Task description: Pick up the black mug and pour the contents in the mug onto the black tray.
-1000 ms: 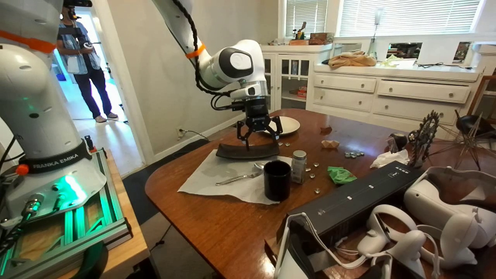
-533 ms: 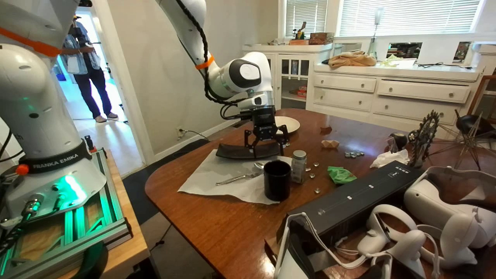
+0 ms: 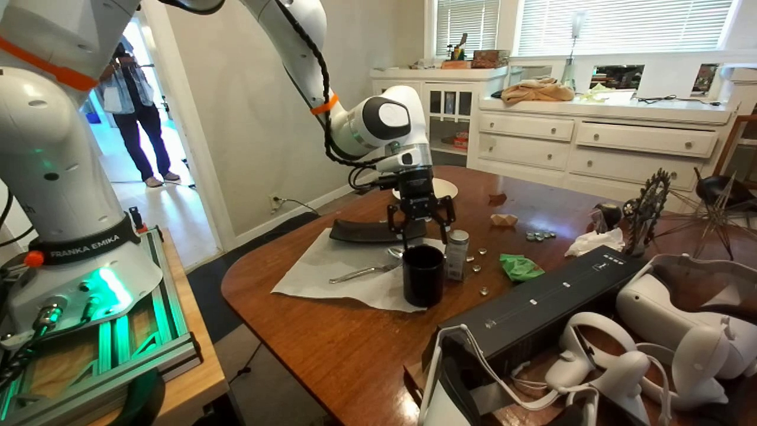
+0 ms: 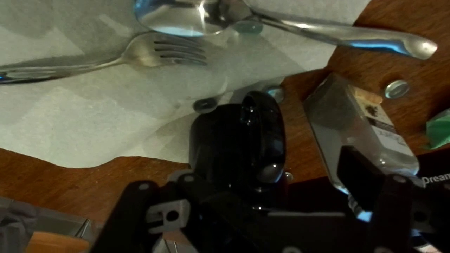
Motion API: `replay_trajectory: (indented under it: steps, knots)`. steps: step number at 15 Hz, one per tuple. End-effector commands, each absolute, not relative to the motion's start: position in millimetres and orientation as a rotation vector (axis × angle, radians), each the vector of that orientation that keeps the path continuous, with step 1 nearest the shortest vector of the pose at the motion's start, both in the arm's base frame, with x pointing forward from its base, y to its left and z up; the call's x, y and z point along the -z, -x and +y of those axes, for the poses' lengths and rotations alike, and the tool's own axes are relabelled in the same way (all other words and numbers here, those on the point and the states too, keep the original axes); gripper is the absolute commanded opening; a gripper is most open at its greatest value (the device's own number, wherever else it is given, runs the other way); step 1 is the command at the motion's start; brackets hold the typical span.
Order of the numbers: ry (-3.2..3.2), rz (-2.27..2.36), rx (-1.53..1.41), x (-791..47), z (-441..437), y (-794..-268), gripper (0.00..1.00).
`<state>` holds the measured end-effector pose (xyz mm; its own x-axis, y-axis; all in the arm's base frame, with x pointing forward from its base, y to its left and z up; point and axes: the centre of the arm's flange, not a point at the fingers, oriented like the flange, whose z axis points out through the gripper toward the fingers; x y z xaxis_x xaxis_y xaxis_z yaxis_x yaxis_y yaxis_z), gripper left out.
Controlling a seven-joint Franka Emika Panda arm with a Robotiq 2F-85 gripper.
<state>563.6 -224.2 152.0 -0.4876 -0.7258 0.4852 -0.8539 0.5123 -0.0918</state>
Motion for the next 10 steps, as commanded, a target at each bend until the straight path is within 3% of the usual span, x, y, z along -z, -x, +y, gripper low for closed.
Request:
replay_trajectory:
  steps: [1,8,10]
  knots:
    - [-1.251,-2.359,-0.459,-156.0,-231.3,-557.9,0.60]
    - [-1.234,-2.350,-0.468,-174.4,-235.8,-546.2,0.05]
    - [-1.238,-2.343,-0.474,-177.8,-233.0,-544.2,0.02]
